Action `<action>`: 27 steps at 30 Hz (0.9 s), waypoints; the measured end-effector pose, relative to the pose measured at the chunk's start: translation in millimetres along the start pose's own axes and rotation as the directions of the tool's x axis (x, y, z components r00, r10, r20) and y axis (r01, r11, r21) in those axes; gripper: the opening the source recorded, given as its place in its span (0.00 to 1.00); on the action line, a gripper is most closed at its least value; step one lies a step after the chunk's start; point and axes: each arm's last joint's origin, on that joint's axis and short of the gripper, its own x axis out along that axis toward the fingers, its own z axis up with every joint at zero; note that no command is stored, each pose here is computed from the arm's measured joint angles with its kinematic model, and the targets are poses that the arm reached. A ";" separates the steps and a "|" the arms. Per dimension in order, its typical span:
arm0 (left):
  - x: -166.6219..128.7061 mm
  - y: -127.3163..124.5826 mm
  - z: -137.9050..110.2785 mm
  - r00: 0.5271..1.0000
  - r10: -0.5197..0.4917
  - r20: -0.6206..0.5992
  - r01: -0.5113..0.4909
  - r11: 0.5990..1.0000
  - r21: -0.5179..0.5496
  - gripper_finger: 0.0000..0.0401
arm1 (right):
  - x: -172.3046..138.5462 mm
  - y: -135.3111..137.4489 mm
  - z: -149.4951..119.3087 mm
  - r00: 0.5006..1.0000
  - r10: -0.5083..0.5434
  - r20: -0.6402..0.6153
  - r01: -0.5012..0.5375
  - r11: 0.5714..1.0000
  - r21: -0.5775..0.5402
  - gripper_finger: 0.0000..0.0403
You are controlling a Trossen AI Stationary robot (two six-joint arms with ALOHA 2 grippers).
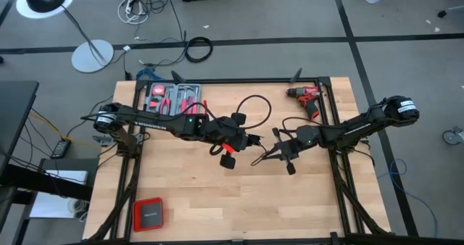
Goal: Coil cords
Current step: Coil the black wire on the spool
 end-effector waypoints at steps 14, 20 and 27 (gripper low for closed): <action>-0.1 -2.4 -5.0 0.996 -0.081 -0.032 0.077 0.992 -0.104 0.00 | -5.3 -4.0 19.8 0.996 0.083 -0.042 -0.085 0.995 -0.049 0.00; -0.2 -2.9 -7.5 0.993 -0.108 -0.048 0.100 0.983 -0.154 0.00 | -4.8 -7.9 33.7 0.993 0.113 -0.044 -0.116 0.990 -0.081 0.00; -0.5 -3.8 -10.5 0.990 -0.120 -0.079 0.105 0.978 -0.179 0.00 | -3.5 -11.3 44.7 0.989 0.138 -0.048 -0.142 0.984 -0.105 0.00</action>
